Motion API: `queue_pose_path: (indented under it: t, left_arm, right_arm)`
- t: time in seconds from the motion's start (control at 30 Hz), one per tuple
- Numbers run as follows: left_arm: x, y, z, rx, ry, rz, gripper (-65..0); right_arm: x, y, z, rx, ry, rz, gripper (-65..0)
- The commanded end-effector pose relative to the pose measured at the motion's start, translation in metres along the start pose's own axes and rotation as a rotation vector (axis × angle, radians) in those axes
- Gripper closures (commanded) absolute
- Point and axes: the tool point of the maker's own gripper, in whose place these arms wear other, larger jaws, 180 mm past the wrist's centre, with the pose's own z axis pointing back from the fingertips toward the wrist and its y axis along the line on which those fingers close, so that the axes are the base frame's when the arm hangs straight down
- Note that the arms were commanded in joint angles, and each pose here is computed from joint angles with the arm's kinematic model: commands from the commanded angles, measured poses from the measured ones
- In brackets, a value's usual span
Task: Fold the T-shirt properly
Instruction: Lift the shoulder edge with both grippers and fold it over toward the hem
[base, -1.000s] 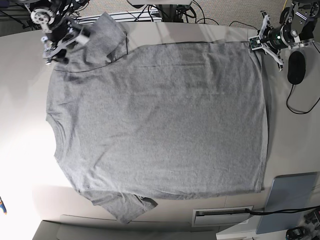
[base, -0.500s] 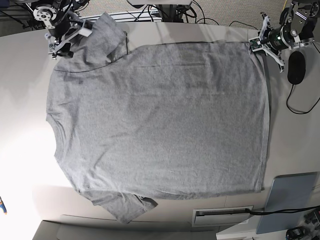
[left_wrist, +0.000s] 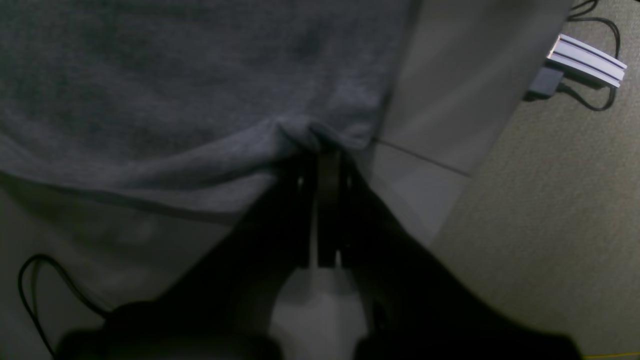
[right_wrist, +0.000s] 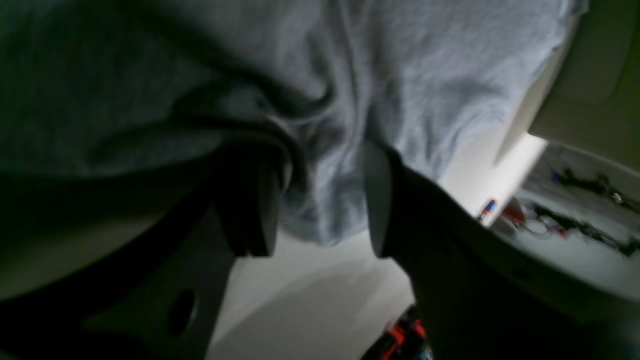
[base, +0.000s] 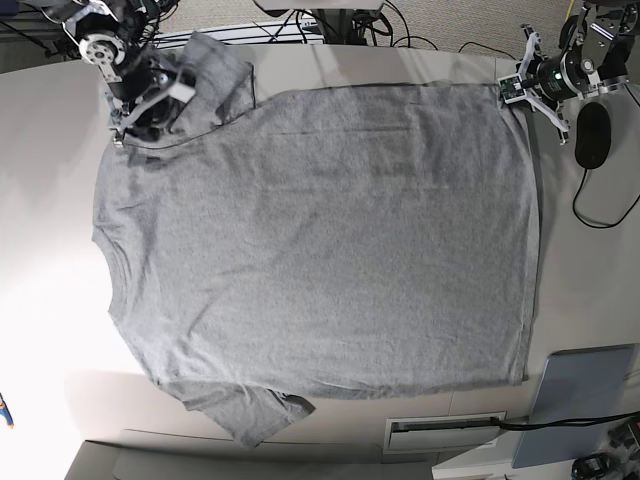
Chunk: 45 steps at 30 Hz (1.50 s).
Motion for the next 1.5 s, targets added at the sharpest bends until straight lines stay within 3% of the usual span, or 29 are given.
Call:
queue_pose_path:
  t: [0.0,0.07,0.2,0.23,0.43,0.6,0.77,0.87,1.1,1.27,1.47]
  left_arm:
    - [0.001,0.008,0.004,0.017,-0.003,-0.016,0.0]
    - [0.001,0.008,0.004,0.017,-0.004,-0.015,0.0]
    - [0.0,0.008,0.004,0.017,-0.003,-0.016,0.0]
    - [0.0,0.008,0.004,0.017,-0.003,-0.016,0.0]
    - [-0.001,0.008,0.006,0.014,0.002,0.015,0.0]
    - [-0.017,0.022,0.014,0.043,0.063,0.137,0.0]
    - [-0.009,0.053,0.033,0.123,0.019,0.237,0.0]
    - [-0.007,0.07,0.048,0.18,0.055,0.25,0.0]
    - [-0.009,0.125,0.081,0.442,0.062,0.314,0.0]
    - [0.001,0.137,0.083,0.489,0.005,0.329,0.0]
    - [0.01,0.153,0.076,0.546,-0.104,0.436,0.0]
  right_arm:
    - [0.0,0.024,0.001,0.093,0.003,0.002,-28.1]
    - [0.005,0.026,0.001,0.099,-0.005,0.006,-22.4]
    - [0.005,0.026,0.0,0.098,-0.002,0.007,-2.3]
    - [0.003,0.025,0.0,0.094,0.011,0.005,0.0]
    - [-0.017,-0.01,0.008,-0.069,0.144,-0.068,0.0]
    - [-0.023,-0.035,0.029,-0.142,0.158,-0.049,0.0]
    - [-0.022,-0.047,0.046,-0.203,0.161,0.009,0.0]
    - [-0.023,-0.055,0.05,-0.249,0.168,0.002,0.0]
    - [-0.042,-0.104,0.058,-0.443,0.212,-0.022,0.0]
    - [-0.048,-0.132,0.055,-0.491,0.181,-0.093,0.0]
    - [-0.045,-0.155,0.042,-0.523,0.134,-0.186,0.0]
